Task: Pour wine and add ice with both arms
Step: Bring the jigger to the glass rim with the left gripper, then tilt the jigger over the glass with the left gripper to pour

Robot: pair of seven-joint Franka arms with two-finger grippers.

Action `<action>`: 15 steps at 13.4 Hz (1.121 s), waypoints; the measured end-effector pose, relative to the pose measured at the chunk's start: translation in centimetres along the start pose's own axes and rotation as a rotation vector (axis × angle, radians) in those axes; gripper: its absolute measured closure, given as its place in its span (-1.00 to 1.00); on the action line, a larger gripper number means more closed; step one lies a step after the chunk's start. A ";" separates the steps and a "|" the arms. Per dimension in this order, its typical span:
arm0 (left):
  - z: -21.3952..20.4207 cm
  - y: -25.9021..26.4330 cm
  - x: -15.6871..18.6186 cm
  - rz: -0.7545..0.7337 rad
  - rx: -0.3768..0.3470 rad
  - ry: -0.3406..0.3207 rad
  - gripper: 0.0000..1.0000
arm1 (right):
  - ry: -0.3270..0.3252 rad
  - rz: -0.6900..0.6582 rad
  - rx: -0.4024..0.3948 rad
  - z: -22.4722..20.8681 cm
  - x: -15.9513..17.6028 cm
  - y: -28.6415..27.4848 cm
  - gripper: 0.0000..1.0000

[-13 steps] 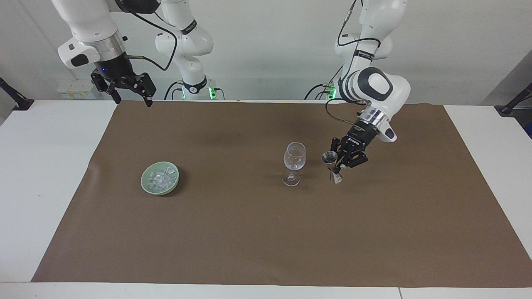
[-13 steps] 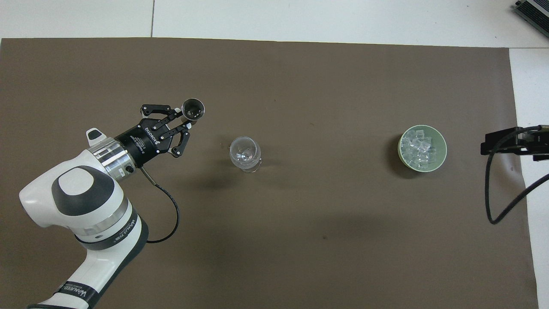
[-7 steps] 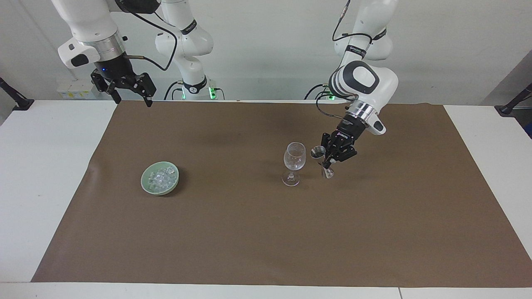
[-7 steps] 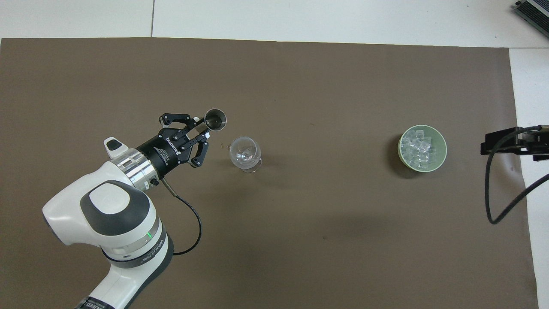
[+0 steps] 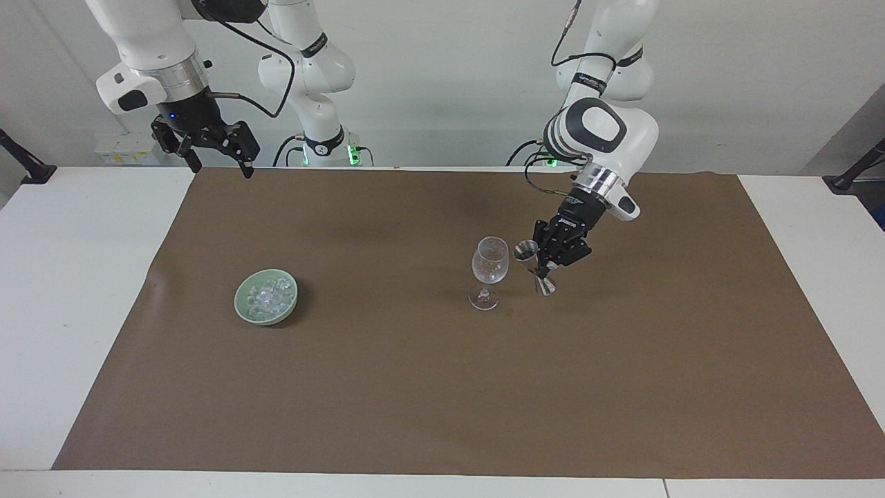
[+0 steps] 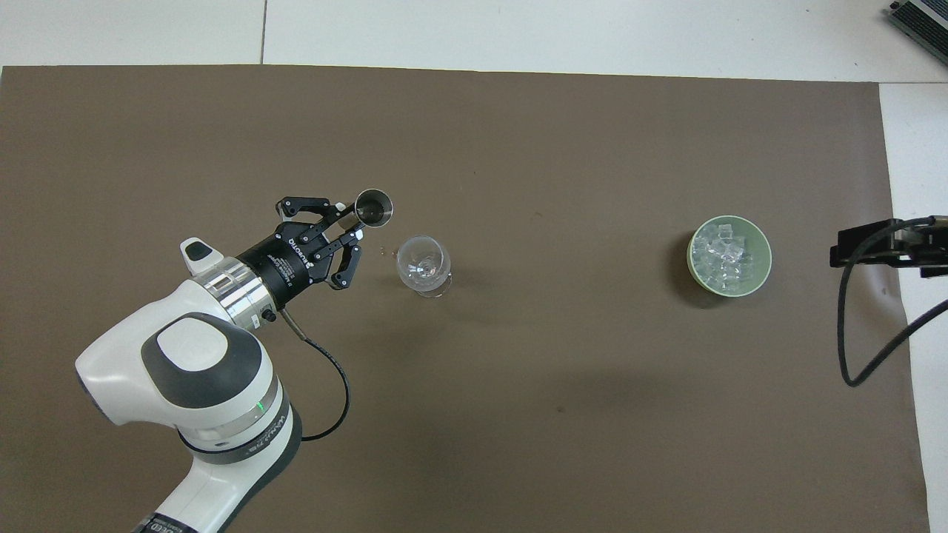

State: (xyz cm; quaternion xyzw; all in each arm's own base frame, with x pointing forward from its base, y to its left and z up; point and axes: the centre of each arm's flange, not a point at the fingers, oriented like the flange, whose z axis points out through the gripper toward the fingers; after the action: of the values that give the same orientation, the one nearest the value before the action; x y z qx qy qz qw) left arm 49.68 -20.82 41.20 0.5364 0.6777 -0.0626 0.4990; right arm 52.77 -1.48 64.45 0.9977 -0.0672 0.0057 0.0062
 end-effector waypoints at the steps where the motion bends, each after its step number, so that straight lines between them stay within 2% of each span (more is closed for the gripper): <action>1: 0.1 -0.2 -0.2 0.014 0.002 0.001 0.59 | 0.000 0.000 0.000 0.0 0.0 0.0 -1.00; 15: -0.8 -1.7 -1.5 0.217 -0.001 0.023 0.59 | 0.000 0.000 0.000 0.0 0.0 0.0 -1.00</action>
State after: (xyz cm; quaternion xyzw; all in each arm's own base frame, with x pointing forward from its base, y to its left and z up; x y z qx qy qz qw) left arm 47.76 -22.02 41.92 0.6071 0.6213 -0.0016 0.4954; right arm 52.77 -1.48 64.45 0.9977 -0.0672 0.0057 0.0062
